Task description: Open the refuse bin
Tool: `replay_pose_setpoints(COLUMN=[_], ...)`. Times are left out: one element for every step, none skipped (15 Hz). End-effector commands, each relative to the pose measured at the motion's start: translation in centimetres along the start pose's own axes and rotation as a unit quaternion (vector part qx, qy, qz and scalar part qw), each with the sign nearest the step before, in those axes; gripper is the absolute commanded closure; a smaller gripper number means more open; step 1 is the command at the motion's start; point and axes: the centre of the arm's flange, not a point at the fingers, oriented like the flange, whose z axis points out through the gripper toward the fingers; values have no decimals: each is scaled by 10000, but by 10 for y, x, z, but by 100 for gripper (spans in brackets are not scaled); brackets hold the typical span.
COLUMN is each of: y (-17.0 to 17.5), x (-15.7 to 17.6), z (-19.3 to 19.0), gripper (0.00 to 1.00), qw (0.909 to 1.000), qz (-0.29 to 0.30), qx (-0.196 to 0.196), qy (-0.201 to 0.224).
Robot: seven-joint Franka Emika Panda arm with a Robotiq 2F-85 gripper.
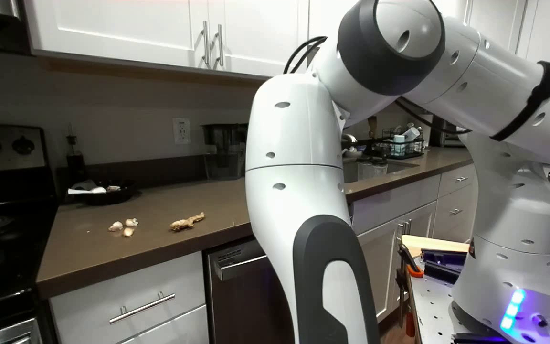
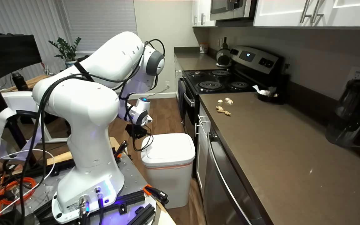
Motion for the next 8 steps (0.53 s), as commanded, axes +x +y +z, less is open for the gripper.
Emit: replay_pose_setpoints(y=[6,8,10,12,14,15,17,18], x=[3,3,2,2,2,2,2,2], z=[14,16,18,19,21,22,24,25], gripper=[100,100,100,100,100,100,100,100], qw=[9998,9998,9997,9995,9993,9990,9987,9982], qz=[-149,-185,-216,-262,-307,-346,-393,-450], qx=[-78,-98,-124,-170,-222,-267,-318,-377], qy=[52,48,46,43,51,70,79,77])
